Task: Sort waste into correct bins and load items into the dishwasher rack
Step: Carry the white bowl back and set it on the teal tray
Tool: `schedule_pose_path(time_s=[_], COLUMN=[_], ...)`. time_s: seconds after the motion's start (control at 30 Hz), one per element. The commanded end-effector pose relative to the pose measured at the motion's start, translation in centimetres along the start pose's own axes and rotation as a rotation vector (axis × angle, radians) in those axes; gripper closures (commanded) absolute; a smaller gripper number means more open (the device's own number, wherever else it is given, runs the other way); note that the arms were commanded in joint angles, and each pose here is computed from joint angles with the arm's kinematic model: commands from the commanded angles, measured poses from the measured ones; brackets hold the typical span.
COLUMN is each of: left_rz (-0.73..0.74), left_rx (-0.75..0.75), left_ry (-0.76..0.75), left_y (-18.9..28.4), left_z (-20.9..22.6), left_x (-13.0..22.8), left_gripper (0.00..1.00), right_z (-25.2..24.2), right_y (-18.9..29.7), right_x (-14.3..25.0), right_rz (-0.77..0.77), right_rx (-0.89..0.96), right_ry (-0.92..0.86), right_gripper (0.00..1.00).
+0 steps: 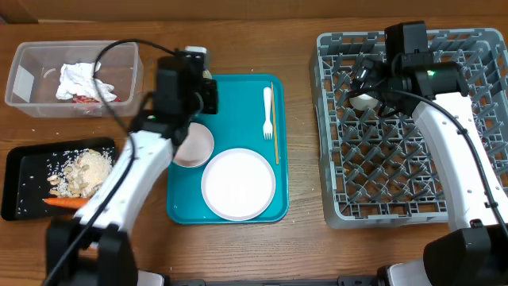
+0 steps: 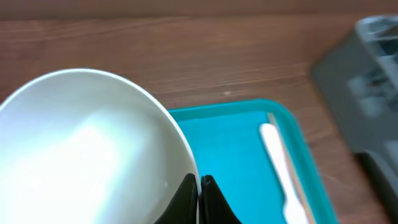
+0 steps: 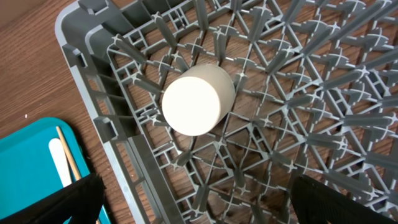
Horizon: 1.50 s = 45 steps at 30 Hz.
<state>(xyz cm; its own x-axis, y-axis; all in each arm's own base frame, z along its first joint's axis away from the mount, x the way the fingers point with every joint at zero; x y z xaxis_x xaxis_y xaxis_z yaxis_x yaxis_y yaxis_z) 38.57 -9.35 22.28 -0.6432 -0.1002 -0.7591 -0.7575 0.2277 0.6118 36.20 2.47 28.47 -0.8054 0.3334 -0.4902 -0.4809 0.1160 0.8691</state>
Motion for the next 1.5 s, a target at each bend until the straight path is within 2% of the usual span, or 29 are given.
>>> schedule_pose_path(time_s=[0.0,0.2,0.5,0.57,0.67,0.73,0.77,0.8,0.83,1.0,1.13,1.23,1.4,1.47], left_rz=[-0.011,0.049,0.068,0.066,0.085,0.122,0.132,0.153,0.18,0.293,0.294,0.289,0.164,0.105], left_rx=[-0.175,-0.188,-0.187,-0.18,-0.057,0.117,0.167,0.252,0.301,0.372,0.392,0.296,-0.223,-0.374], left_ry=[-0.023,-0.025,-0.027,-0.03,-0.036,-0.046,-0.051,-0.061,-0.075,-0.122,-0.155,-0.149,0.138,0.191], left_y=[-2.5,-4.7,-5.1,-4.8,-3.3,-1.6,-1.1,-0.3,0.1,0.9,1.2,1.0,1.6,2.8], left_z=[1.2,1.7,1.7,1.4,-0.7,-3.3,-4.2,-5.8,-7.2,-10.4,-11.9,-11.4,-5.9,-3.2], left_x=[0.8,2.5,2.9,2.8,1.9,1.2,1.0,0.9,1.1,3.4,4.0,4.2,2.1,0.7], left_gripper=[0.96,0.91,0.82,0.75,0.62,0.41,0.37,0.27,0.01,0.0,0.0,0.0,0.0,0.0], right_z=[0.0,0.0,0.0,0.0,0.0,0.0,0.0,0.0,0.0,0.0,0.0,0.0,0.0,0.0], right_y=[0.1,0.1,0.1,0.1,0.1,0.1,0.1,0.1,0.1,0.1,0.1,0.1,0.1,0.1], right_x=[-0.1,-0.1,-0.1,-0.1,-0.1,-0.1,-0.1,-0.1,-0.1,-0.1,-0.1,-0.1,-0.1,-0.1], right_rz=[-0.007,-0.007,-0.007,-0.007,-0.007,-0.007,-0.007,-0.007,-0.007,-0.007,-0.007,-0.007,-0.007,-0.007], right_rx=[0.0,0.0,0.0,0.0,0.0,0.0,0.0,0.0,0.0,0.0,0.0,0.0,0.0,0.0], right_ry=[-0.003,-0.003,-0.003,-0.003,-0.003,-0.002,-0.003,-0.003,-0.003,-0.003,-0.002,-0.003,-0.003,-0.003], right_gripper=[0.0,0.0,0.0,0.0,0.0,0.0,0.0,0.0,0.0,0.0,0.0,0.0,0.0,0.0])
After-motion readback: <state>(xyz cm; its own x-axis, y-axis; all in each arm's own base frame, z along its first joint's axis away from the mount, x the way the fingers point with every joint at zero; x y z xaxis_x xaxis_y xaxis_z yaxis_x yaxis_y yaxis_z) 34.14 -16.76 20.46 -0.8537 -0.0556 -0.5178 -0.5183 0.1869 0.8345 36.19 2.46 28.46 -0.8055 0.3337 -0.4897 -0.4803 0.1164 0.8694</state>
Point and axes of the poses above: each gripper's point midway between its finger pads, its own y axis back along the fingers, its own z axis along the line the jaws close on, x = y × z, the point moved 9 cm from there along y, back along the fingers, and after that the axes turned 6 degrees about y, right-handed, at the moved point
